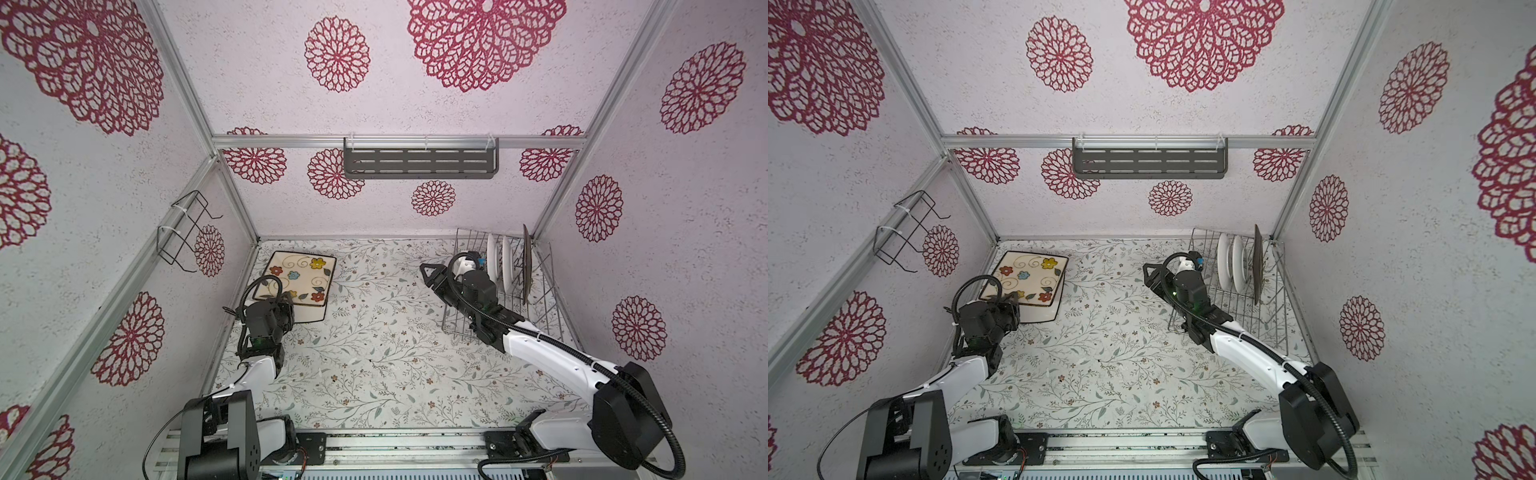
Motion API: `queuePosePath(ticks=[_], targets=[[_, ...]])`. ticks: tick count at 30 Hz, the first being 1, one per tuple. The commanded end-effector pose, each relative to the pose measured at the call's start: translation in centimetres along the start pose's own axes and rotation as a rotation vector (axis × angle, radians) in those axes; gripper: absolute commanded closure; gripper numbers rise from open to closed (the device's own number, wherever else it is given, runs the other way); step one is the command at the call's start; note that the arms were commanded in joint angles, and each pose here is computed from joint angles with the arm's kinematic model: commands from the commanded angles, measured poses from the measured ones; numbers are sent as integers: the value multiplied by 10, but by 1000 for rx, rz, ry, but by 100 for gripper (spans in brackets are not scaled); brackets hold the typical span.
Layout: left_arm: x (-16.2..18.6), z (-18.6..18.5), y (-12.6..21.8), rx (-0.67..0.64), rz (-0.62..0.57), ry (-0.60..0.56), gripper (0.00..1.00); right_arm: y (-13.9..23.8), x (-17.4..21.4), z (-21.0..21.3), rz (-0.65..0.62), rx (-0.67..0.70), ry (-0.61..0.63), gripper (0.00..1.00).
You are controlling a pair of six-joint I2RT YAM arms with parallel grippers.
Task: Unload the plates from the dish rack
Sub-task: 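Open the right gripper and draw back while the left gripper carries the plate away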
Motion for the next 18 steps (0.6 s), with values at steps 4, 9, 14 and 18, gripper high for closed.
queuePosePath(ticks=[4,9,14,18], targets=[[-16,-55,11,287,-15,-25,100,-10,17,11,92,-55,66,30],[-25,-48,3,258,4,-16,100,-22,31,13,140,-62,71,27],[-31,-37,-5,241,7,-4,100,-30,43,12,186,-58,83,25],[-33,-29,-13,215,7,-4,100,-36,50,12,212,-47,96,25]])
Point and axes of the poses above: each gripper's point midway between its finger pads, its own y axis back along the fingers, its own z axis along the line the jaws close on, x = y × z, the point moved 8 cm from there along y, back along the fingers, and after that the axes turned 4 degrees about y, right-handed, at the moved point
